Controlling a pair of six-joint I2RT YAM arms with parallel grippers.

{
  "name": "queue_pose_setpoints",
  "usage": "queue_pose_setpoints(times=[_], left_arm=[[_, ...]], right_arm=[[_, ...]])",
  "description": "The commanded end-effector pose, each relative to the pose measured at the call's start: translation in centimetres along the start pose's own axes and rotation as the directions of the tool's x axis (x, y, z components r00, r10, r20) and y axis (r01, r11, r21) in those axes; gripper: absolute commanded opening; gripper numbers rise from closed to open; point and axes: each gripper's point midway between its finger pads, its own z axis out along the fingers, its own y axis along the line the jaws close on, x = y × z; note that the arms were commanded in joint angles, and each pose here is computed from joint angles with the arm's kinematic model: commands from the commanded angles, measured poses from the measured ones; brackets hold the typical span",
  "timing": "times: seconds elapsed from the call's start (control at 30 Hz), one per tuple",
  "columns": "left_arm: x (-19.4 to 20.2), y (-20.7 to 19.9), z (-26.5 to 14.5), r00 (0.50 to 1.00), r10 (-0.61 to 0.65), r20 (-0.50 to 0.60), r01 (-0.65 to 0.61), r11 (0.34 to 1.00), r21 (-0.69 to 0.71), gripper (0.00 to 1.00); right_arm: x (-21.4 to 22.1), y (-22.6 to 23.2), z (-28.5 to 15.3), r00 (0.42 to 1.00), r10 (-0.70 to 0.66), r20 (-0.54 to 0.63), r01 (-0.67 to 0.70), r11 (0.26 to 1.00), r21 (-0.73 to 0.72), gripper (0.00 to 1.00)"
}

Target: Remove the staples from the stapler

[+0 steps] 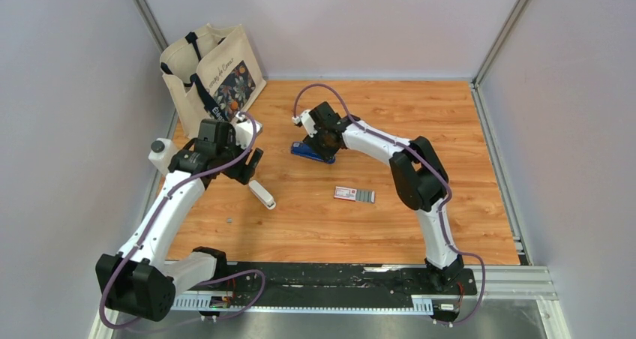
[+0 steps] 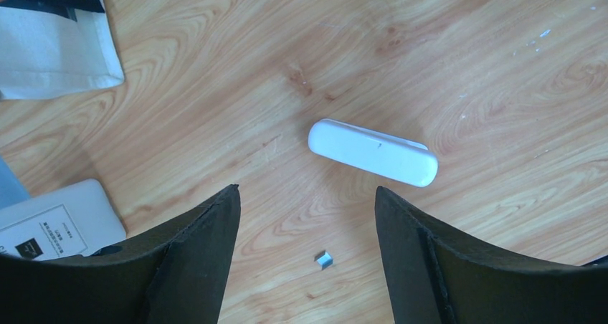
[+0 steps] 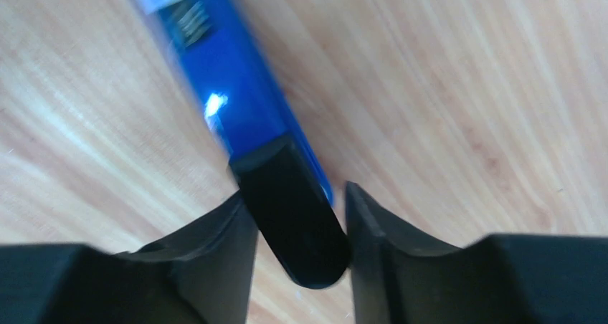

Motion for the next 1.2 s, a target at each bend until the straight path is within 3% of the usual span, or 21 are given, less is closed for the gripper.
queue_pose_setpoints(times=[0.0,0.23,0.33,0.37,0.4,0.57,0.7,0.87,1.03,1.17], left_arm=[[0.1,-0.2,0.0,0.999,0.034,0.015,-0.034,0.999,-0.001,0.77],[0.4,-0.5,1.0,0.997,0.083,-0.011,-0.083,0.996,-0.019,0.82],[0.1,-1.2,1.6,0.995,0.101,-0.017,-0.101,0.995,0.000,0.83],[0.0,-1.5,1.8,0.995,0.102,-0.021,-0.102,0.995,0.015,0.83],[-0.2,-1.9,2.0,0.995,0.099,-0.019,-0.098,0.995,0.032,0.83],[-1.4,-4.5,3.0,0.997,0.073,0.019,-0.076,0.982,0.171,0.85],[-1.7,-6.1,3.9,0.999,0.033,0.008,-0.034,0.965,0.260,0.86],[-1.9,-6.7,4.6,1.000,0.020,-0.012,-0.016,0.957,0.291,0.86],[-2.9,-6.2,3.3,0.997,0.024,0.076,-0.042,0.968,0.249,0.86],[-3.2,-5.9,2.1,0.994,0.023,0.108,-0.047,0.974,0.221,0.87]], right_arm=[[-1.8,-0.1,-2.6,0.995,0.049,0.084,-0.050,0.999,0.007,0.40],[-1.9,2.4,-5.2,0.979,0.168,0.119,-0.157,0.983,-0.097,0.30],[-2.3,3.8,-6.7,0.956,0.251,0.153,-0.230,0.963,-0.143,0.14],[-2.3,4.4,-6.9,0.926,0.346,0.154,-0.322,0.933,-0.158,0.03],[-3.3,4.9,-7.4,0.905,0.374,0.203,-0.341,0.923,-0.177,0.00],[-4.1,8.5,-10.1,0.790,0.530,0.308,-0.465,0.846,-0.261,0.00],[-4.0,9.4,-10.2,0.736,0.594,0.326,-0.544,0.805,-0.238,0.00],[-2.4,10.4,-7.9,0.783,0.575,0.236,-0.558,0.818,-0.139,0.00],[-1.4,10.5,-6.8,0.840,0.509,0.187,-0.508,0.859,-0.056,0.01],[0.4,11.1,-6.4,0.853,0.505,0.130,-0.506,0.862,-0.026,0.14]])
